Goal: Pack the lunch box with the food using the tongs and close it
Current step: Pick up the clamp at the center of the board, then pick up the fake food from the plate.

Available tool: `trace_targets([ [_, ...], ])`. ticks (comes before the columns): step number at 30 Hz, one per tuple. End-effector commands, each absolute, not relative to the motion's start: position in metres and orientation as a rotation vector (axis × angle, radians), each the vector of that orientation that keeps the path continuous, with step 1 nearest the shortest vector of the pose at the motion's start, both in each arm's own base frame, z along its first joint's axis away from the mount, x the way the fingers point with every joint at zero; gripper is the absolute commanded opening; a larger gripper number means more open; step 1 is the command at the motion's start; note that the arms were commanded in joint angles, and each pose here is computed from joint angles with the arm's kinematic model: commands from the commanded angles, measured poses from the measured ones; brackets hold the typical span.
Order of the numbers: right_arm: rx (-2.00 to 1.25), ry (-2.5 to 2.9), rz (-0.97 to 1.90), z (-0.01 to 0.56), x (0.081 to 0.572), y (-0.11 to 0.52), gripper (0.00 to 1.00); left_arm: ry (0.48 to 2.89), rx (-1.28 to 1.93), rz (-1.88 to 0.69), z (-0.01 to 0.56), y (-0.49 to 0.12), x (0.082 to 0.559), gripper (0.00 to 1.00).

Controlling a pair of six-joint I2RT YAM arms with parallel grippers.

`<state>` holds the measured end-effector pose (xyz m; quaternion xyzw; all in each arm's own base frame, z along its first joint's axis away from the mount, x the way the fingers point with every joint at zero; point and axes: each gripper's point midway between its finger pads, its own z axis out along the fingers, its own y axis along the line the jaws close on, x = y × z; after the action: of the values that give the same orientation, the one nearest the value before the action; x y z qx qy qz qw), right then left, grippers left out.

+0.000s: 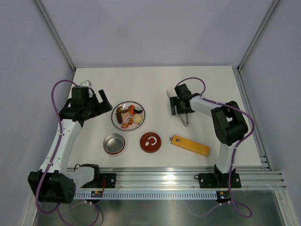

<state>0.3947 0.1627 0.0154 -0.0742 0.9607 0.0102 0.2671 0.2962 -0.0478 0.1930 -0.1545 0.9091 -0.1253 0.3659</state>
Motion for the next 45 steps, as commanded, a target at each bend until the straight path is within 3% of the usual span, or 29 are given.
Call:
trace_targets([
  [1, -0.128, 2.565, 0.063, 0.024, 0.398, 0.166, 0.87, 2.292, -0.395, -0.324, 0.207, -0.048, 0.302, 0.99],
  [5, -0.097, 2.561, 0.039, 0.019, 0.399, 0.162, 0.79, 2.292, -0.393, -0.325, 0.208, -0.048, 0.302, 0.99],
  [12, -0.120, 2.545, -0.014, 0.018, 0.413, 0.160, 0.79, 2.295, -0.389, -0.329, 0.207, -0.049, 0.303, 0.99],
  [14, -0.127, 2.544, -0.013, 0.019, 0.416, 0.162, 0.72, 2.294, -0.388, -0.331, 0.208, -0.049, 0.303, 0.99],
  [19, -0.151, 2.541, -0.003, 0.038, 0.415, 0.163, 0.37, 2.287, -0.383, -0.318, 0.211, -0.047, 0.303, 0.99],
  [23, -0.169, 2.550, 0.017, 0.070, 0.408, 0.164, 0.28, 2.287, -0.379, -0.314, 0.213, -0.047, 0.303, 0.99],
  [30, -0.194, 2.548, 0.213, 0.153, 0.384, 0.181, 0.27, 2.270, -0.383, -0.304, 0.221, -0.044, 0.303, 0.99],
  [45, -0.469, 2.632, 0.421, 0.208, 0.287, 0.242, 0.35, 2.255, -0.399, -0.281, 0.226, -0.040, 0.304, 0.99],
])
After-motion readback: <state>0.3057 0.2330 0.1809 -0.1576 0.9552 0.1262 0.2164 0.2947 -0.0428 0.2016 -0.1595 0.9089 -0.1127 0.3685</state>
